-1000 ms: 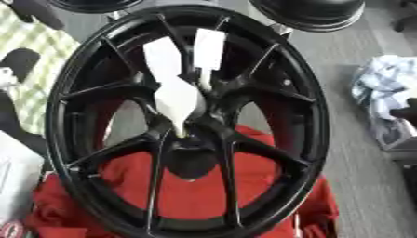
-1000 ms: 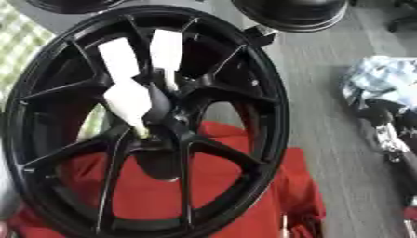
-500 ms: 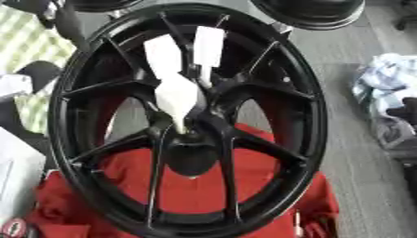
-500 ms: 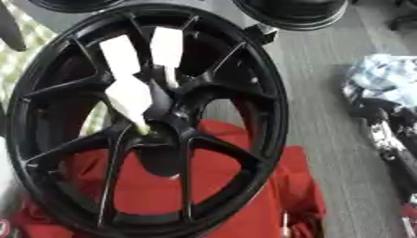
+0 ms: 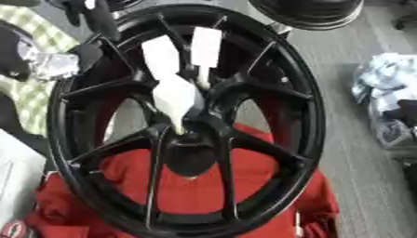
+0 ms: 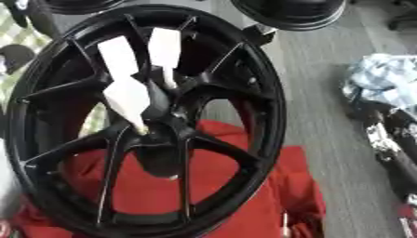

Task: Pull the pin out of the wheel hub.

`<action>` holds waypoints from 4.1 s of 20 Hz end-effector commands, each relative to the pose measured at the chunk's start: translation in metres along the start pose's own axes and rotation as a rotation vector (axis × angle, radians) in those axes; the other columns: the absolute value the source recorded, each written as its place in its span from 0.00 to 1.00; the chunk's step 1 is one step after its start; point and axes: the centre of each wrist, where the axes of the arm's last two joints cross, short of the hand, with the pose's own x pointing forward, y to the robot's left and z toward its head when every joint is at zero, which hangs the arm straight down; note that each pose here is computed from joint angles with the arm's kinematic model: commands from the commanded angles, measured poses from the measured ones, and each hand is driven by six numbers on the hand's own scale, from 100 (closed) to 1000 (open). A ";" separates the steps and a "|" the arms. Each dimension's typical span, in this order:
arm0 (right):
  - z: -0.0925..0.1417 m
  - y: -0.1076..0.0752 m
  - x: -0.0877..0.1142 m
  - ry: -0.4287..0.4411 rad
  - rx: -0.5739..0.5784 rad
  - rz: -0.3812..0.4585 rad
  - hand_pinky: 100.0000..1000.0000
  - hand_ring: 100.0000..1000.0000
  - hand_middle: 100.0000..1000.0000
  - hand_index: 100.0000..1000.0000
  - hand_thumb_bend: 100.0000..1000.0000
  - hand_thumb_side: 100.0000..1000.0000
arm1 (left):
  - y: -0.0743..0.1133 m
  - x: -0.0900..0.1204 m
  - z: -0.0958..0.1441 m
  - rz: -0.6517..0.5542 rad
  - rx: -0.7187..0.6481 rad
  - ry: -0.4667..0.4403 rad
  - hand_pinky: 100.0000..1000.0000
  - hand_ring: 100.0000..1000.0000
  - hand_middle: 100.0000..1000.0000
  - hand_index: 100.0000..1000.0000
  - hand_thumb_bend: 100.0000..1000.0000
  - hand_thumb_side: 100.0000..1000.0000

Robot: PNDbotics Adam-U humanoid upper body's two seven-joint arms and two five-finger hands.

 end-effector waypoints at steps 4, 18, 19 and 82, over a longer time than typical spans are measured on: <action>-0.003 -0.002 0.007 -0.001 0.010 0.028 0.98 0.74 0.57 0.72 0.00 0.49 | 0.007 0.001 -0.020 0.047 0.047 0.136 0.71 0.77 0.72 0.85 0.06 0.68; -0.006 0.000 0.007 0.018 0.005 0.027 0.98 0.74 0.57 0.72 0.00 0.51 | 0.004 -0.010 -0.060 0.038 -0.058 0.288 0.80 0.83 0.78 0.89 0.42 0.76; -0.006 0.000 0.007 0.020 0.004 0.026 0.98 0.74 0.57 0.72 0.00 0.51 | 0.004 -0.012 -0.062 0.039 -0.067 0.292 0.81 0.84 0.79 0.90 0.46 0.76; -0.001 -0.004 0.005 0.032 -0.087 0.048 0.98 0.74 0.56 0.72 0.00 0.50 | 0.011 -0.121 0.125 0.502 0.325 0.700 0.51 0.45 0.21 0.43 0.00 0.22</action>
